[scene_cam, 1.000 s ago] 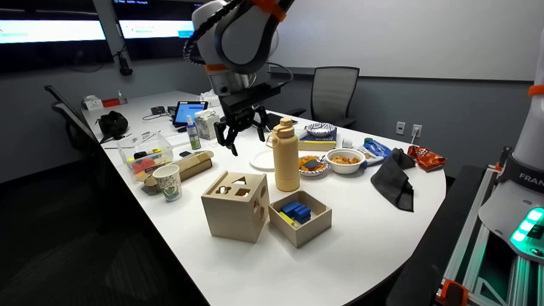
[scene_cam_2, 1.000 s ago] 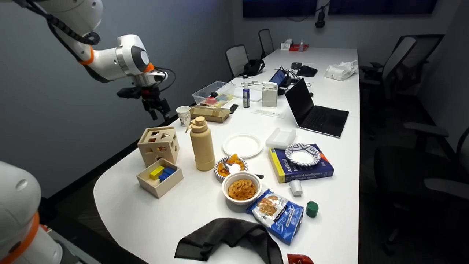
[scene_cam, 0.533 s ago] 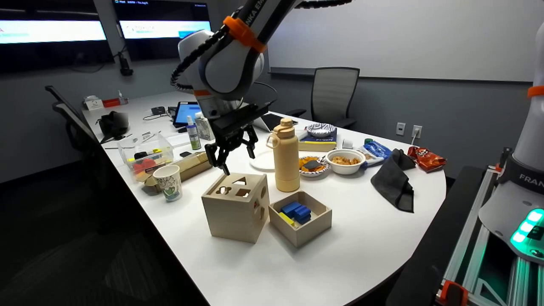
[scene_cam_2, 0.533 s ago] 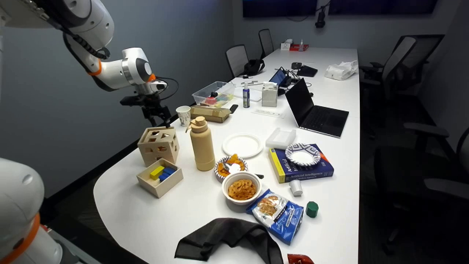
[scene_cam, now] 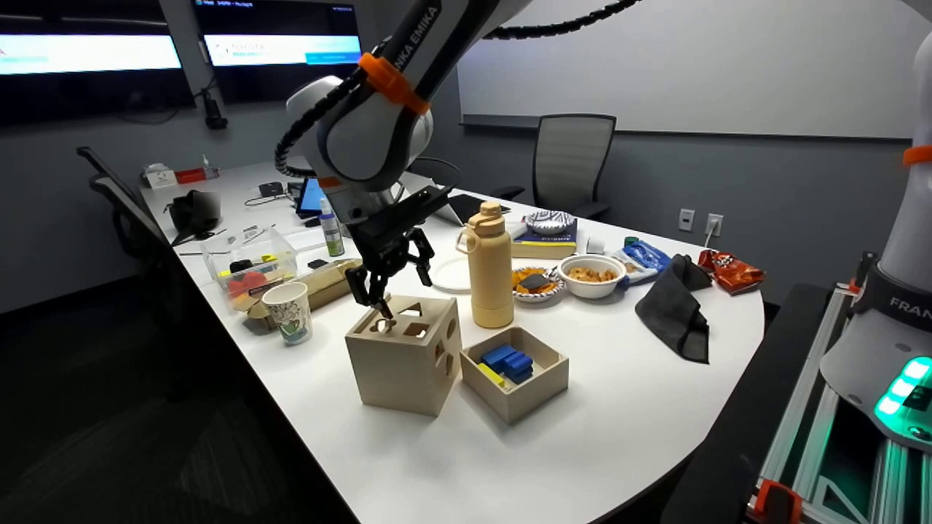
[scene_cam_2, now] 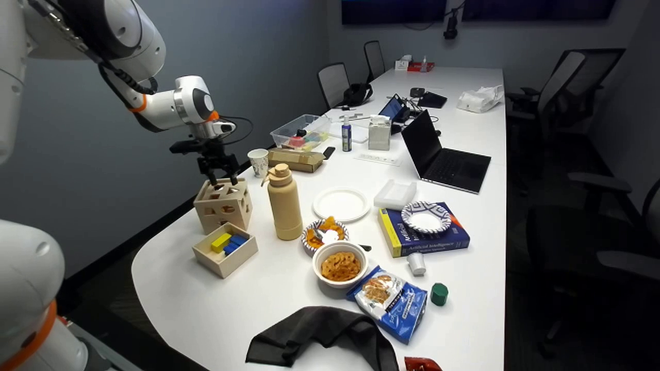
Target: Open the wooden box
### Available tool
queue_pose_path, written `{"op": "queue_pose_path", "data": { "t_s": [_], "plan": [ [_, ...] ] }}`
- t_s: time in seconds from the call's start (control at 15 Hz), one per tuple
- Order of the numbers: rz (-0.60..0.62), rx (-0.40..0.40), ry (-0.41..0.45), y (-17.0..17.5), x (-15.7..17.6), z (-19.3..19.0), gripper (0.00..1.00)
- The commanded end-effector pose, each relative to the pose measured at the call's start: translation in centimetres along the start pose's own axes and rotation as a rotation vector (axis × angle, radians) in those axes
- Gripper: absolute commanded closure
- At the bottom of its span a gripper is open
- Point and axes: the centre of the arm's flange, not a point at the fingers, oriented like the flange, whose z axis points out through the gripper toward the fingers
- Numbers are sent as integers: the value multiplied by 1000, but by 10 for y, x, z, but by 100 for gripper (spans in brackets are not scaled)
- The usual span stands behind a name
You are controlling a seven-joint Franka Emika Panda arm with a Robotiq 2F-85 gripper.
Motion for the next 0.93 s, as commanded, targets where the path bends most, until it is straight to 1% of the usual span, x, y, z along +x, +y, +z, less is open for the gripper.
{"op": "queue_pose_path", "data": {
  "t_s": [0.0,0.47,0.87],
  "plan": [
    [-38,-4,-42,-10,16,2,0],
    [-52,-16,-57,-15,25,11,0],
    [-41,-51,-61,-17,32,19,0]
  ]
}}
